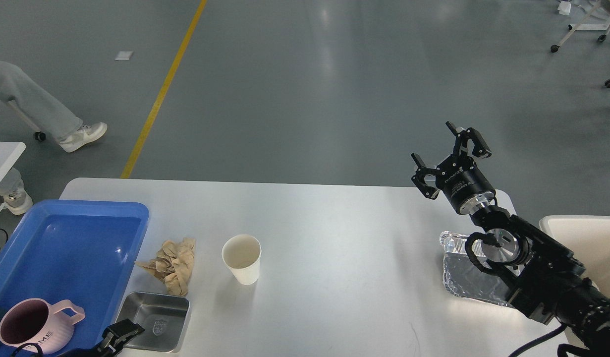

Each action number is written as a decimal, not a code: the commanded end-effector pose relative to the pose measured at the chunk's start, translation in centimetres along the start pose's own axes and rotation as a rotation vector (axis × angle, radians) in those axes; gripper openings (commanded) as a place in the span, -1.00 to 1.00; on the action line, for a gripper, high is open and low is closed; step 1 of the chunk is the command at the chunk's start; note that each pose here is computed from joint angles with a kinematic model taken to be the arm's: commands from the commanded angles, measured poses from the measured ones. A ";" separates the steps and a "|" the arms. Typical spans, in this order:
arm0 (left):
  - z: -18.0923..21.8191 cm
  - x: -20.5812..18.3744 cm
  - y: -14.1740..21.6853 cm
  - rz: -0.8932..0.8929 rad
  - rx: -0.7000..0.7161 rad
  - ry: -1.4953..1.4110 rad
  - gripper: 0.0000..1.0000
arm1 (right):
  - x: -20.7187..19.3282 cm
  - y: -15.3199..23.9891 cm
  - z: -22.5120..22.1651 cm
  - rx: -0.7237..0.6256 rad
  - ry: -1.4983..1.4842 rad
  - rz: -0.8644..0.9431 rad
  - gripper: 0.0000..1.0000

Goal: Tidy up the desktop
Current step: 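Grasp the small metal tray edge with the left gripper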

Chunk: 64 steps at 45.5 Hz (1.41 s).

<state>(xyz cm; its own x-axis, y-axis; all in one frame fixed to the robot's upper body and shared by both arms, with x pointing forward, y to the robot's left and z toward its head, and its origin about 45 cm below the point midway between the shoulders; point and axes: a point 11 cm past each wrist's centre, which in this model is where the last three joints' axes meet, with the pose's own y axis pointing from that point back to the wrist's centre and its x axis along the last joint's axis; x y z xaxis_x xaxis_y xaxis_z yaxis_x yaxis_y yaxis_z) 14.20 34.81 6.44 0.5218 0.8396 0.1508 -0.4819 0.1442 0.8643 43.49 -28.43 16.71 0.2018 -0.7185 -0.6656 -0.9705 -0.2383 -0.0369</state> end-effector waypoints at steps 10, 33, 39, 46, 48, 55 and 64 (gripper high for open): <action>0.2 -0.3 -0.4 -0.008 -0.010 0.000 0.11 | 0.1 0.1 0.1 -0.001 -0.001 0.001 1.00; 0.1 -0.9 -0.3 -0.052 -0.014 0.001 -0.64 | -0.2 -0.1 0.0 0.001 -0.002 -0.008 1.00; 0.2 -0.9 -0.4 -0.059 -0.019 0.000 -0.84 | -0.2 -0.1 0.0 0.002 -0.003 -0.007 1.00; 0.6 -1.0 -0.3 -0.071 -0.051 0.001 -0.95 | -0.1 0.0 0.0 -0.001 -0.002 -0.005 1.00; 0.6 -1.0 -0.3 -0.069 -0.055 0.001 -0.96 | -0.1 0.0 0.0 -0.001 -0.002 -0.005 1.00; 0.9 -0.9 -0.1 -0.072 -0.077 -0.001 -0.99 | 0.0 0.1 0.1 -0.001 -0.002 -0.003 1.00; 2.0 0.3 0.4 -0.122 -0.104 -0.010 -0.98 | 0.1 0.2 0.3 -0.004 -0.004 0.001 1.00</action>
<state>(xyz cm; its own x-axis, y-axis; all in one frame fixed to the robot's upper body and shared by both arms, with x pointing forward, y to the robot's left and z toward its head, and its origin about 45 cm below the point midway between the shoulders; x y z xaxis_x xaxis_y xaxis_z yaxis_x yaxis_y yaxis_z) 14.72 33.71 6.95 0.5705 0.8181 0.0726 -0.4892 0.2674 0.8302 43.37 -28.37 16.65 0.2044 -0.7160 -0.6675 -0.9696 -0.2418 -0.0376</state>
